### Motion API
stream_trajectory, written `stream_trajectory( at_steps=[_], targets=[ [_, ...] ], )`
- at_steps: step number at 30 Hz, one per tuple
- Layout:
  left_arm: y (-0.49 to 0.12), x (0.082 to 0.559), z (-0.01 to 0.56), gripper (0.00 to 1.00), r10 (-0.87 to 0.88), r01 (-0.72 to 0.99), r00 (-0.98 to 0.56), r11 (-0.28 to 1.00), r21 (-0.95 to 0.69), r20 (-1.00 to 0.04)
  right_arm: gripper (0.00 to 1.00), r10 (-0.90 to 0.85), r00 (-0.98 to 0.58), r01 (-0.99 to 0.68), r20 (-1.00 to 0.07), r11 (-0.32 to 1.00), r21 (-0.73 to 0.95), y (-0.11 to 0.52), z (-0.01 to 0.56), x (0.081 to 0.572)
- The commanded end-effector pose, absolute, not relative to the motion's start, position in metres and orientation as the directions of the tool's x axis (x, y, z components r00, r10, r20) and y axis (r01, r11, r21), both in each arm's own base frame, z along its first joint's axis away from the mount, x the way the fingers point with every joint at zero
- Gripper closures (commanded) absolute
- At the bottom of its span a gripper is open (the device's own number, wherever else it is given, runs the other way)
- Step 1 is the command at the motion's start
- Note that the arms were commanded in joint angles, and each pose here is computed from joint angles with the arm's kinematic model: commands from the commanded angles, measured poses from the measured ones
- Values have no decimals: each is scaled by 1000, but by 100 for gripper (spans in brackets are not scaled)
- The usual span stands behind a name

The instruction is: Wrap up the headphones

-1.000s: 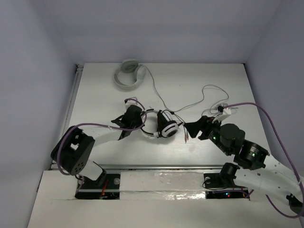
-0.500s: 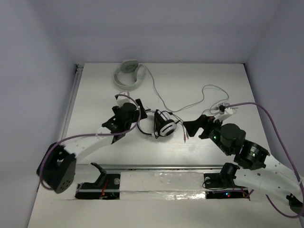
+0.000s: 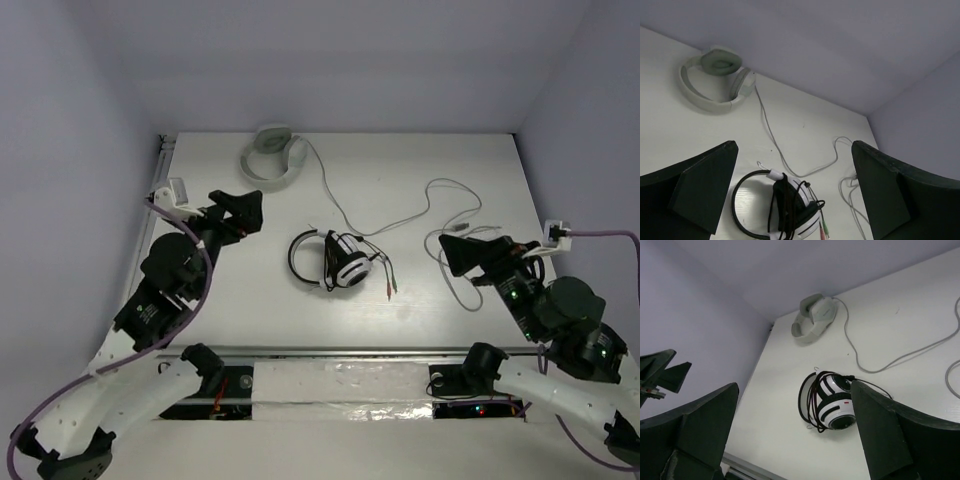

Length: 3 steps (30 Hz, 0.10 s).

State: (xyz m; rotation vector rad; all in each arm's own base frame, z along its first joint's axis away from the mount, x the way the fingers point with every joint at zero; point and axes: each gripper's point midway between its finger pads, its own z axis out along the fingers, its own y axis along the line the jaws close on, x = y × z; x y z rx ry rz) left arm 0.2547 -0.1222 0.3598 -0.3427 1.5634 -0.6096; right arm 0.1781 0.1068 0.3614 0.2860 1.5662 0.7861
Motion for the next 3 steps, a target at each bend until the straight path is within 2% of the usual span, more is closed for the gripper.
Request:
stream_trajectory(
  at_steps=[1, 3],
  targets=[
    [-122, 254, 341, 1, -487, 126, -142, 855, -503, -862, 0, 604, -155, -250, -781, 741, 623, 100, 361, 177],
    [-123, 257, 327, 1, -484, 105, -164, 858, -503, -860, 0, 592, -168, -255, -788, 746, 615, 103, 359, 177]
  ],
)
